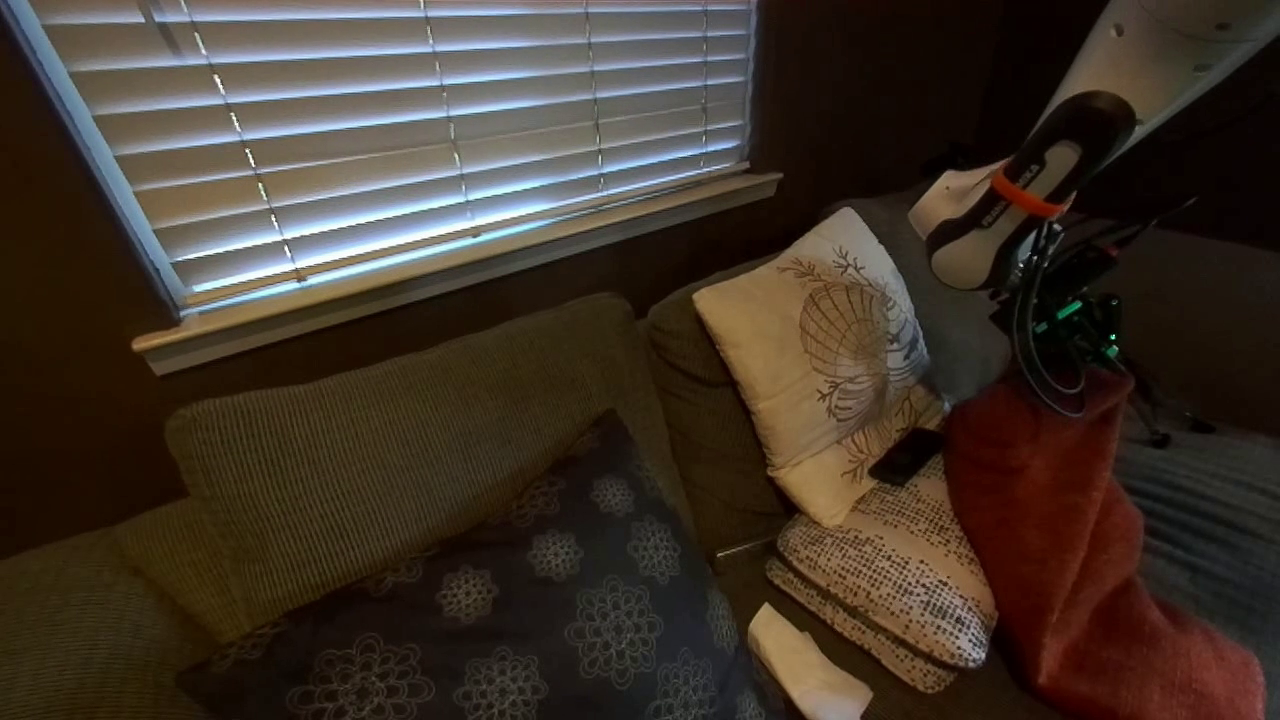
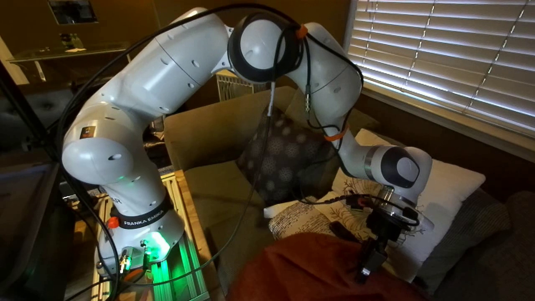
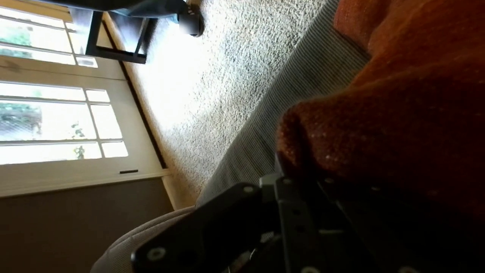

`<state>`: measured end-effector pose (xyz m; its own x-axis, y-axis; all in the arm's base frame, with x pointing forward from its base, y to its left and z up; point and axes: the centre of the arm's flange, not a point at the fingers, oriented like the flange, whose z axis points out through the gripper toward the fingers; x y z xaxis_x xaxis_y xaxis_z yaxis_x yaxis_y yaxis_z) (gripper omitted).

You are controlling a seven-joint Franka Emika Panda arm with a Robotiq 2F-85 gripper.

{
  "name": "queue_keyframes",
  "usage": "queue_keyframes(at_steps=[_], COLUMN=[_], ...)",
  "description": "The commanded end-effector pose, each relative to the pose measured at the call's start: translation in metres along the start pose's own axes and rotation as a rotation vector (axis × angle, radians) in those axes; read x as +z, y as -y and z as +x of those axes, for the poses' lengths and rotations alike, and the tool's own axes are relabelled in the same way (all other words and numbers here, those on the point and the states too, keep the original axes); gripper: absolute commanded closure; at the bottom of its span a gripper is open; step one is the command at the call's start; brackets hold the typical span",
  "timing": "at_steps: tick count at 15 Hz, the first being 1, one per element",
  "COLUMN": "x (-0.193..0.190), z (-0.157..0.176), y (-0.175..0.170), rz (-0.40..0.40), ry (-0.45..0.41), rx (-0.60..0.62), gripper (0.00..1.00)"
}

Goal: Uncover the remote, then move it

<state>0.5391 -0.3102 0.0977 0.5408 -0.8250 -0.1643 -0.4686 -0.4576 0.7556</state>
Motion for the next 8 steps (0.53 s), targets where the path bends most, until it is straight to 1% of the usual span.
queue_keyframes(at_steps=[1, 4, 8], x=[0.000, 0.001, 0.009], z=[0.020, 0.027, 0.037], y=[0.009, 0.007, 0.009], rz=[-0.037, -0.056, -0.100], ry=[-0.046, -0.128, -0.189], rx=[-0.071, -0.229, -0.423], gripper=[0.98, 0.98, 0.98])
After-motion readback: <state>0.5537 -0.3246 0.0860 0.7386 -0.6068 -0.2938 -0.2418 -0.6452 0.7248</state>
